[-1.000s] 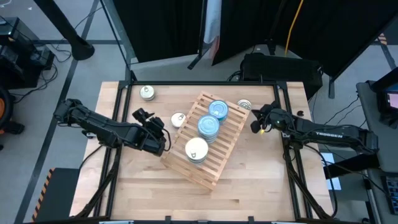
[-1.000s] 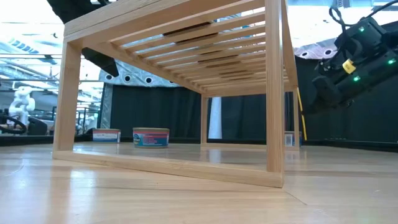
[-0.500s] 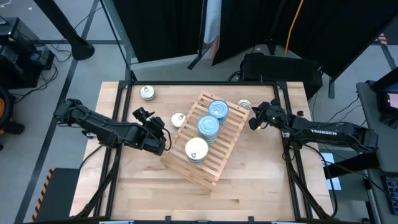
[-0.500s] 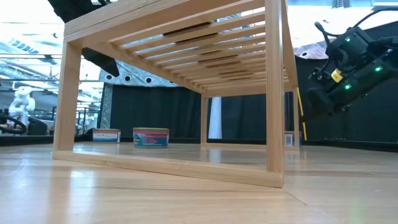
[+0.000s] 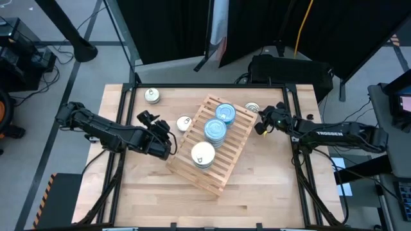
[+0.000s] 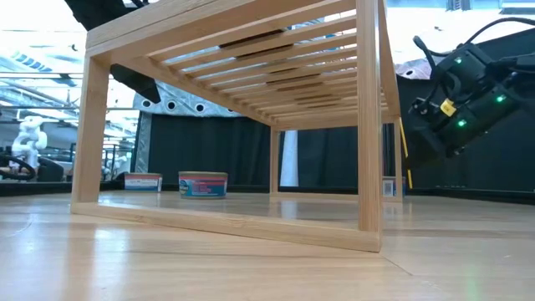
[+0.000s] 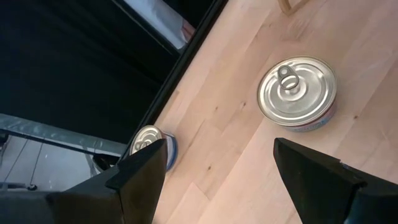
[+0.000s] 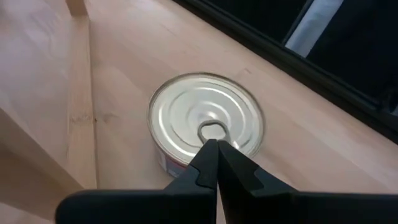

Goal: Stack canned seafood by type on shelf
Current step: Stack the blue-pink tuna can on top of the other blue-pink tuna can on the shelf

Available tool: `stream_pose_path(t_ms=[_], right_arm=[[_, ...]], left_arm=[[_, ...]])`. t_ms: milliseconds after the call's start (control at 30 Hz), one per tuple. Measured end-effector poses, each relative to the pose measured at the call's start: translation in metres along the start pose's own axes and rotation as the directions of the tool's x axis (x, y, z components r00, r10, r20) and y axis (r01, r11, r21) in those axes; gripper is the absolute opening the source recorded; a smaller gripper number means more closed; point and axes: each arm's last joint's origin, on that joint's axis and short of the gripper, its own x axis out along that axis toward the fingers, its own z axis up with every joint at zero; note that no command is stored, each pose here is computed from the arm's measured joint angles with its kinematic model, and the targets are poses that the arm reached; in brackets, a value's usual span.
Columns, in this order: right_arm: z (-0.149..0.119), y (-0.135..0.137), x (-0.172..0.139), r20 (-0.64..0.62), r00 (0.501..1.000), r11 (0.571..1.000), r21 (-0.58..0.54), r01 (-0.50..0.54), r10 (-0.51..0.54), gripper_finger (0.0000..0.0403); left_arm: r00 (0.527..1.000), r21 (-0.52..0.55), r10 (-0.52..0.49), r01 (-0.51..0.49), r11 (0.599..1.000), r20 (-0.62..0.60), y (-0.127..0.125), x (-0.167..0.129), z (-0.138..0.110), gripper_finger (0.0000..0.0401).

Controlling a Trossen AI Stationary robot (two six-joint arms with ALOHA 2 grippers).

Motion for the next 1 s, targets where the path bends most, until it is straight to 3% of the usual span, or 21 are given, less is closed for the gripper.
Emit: stream_pose_path(t_ms=[1000], right_arm=[[-0.0069, 0.0032, 0.0097, -0.068, 0.998, 1.0, 0.002, 0.004, -0.004, 0.0]], left_arm=[[1.0, -0.005, -0.008, 0.008, 1.0, -0.007, -0.0003, -0.0001, -0.0003, 0.0301]])
